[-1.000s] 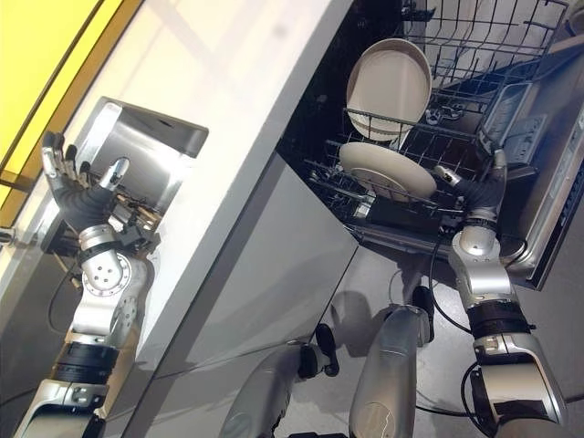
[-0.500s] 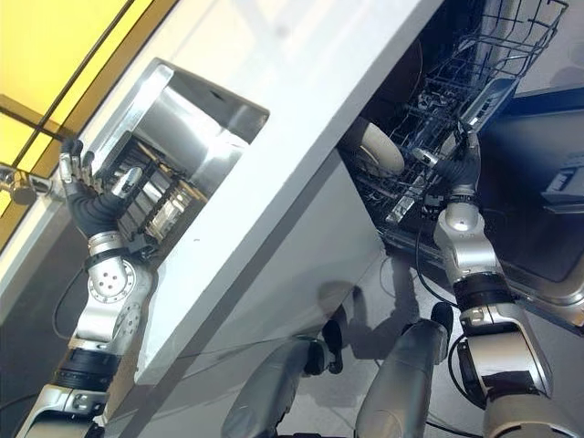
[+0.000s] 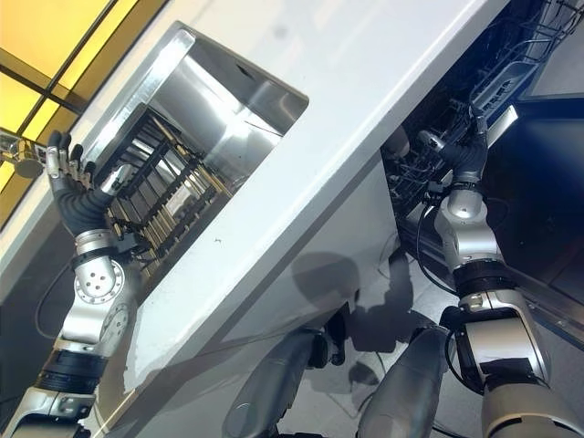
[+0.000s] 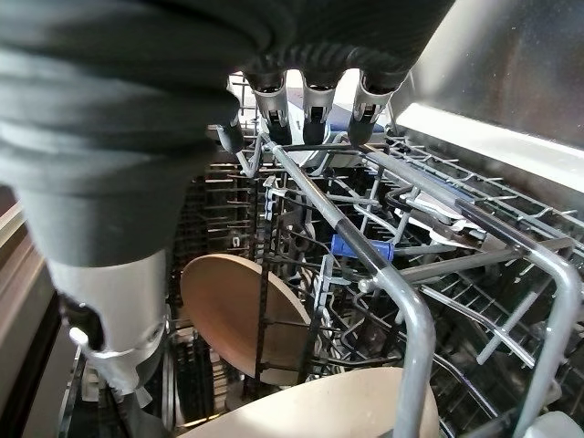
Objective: Pick up plates and place into dishwasher.
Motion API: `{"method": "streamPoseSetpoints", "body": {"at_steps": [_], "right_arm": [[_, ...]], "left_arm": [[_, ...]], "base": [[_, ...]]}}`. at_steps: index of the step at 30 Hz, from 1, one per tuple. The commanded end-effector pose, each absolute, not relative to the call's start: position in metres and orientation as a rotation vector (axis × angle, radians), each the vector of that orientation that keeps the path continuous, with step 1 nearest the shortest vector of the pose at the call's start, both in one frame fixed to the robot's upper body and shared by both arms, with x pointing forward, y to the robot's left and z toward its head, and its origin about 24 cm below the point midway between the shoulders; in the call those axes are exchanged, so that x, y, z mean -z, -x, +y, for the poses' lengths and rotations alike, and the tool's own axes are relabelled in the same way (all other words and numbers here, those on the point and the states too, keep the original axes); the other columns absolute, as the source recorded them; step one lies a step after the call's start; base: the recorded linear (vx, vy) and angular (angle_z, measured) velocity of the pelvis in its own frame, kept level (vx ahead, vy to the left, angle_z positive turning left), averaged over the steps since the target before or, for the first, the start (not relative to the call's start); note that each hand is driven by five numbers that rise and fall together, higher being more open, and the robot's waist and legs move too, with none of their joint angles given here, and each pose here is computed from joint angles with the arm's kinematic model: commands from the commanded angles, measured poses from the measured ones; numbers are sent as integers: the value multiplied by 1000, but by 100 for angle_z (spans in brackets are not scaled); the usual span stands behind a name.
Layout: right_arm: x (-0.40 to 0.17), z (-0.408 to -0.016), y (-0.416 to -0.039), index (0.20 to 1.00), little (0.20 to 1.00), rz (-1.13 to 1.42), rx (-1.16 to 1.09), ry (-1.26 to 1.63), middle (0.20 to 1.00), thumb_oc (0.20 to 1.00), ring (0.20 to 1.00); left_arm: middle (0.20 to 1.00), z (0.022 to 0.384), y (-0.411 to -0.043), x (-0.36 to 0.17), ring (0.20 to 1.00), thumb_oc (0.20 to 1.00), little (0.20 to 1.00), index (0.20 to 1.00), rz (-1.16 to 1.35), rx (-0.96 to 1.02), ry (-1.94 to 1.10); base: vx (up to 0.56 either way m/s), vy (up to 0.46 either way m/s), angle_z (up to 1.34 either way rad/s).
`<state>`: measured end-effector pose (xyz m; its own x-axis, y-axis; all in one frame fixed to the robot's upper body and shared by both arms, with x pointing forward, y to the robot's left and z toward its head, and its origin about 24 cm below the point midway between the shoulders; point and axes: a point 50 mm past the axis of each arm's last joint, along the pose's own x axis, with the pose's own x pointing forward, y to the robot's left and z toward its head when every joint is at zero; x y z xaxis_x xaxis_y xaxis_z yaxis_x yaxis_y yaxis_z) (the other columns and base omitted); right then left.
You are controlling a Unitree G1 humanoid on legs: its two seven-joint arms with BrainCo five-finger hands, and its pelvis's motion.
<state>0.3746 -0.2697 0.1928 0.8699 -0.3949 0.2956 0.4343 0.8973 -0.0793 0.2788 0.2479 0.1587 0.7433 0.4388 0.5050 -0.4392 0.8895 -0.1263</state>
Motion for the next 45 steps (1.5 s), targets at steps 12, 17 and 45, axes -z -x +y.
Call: {"method": "streamPoseSetpoints", "body": {"at_steps": [12, 17, 45], "right_arm": [[-298, -171, -383, 1000, 1000, -707, -19, 138, 1000, 1000, 1000], [-291, -189, -378, 1000, 1000, -707, 1, 116, 1000, 1000, 1000], [-190, -235, -325, 1000, 1000, -583, 276, 133, 1000, 1000, 1000]], "left_arm": [[1000, 259, -271, -162, 1000, 1000, 1000, 1000, -602, -482, 63], [1000, 261, -274, -164, 1000, 1000, 1000, 1000, -593, -484, 55], [1000, 265, -287, -170, 1000, 1000, 1000, 1000, -600, -478, -106]], "base": [[-55, -6, 0], [-73, -53, 8], [-72, -144, -5]]}}
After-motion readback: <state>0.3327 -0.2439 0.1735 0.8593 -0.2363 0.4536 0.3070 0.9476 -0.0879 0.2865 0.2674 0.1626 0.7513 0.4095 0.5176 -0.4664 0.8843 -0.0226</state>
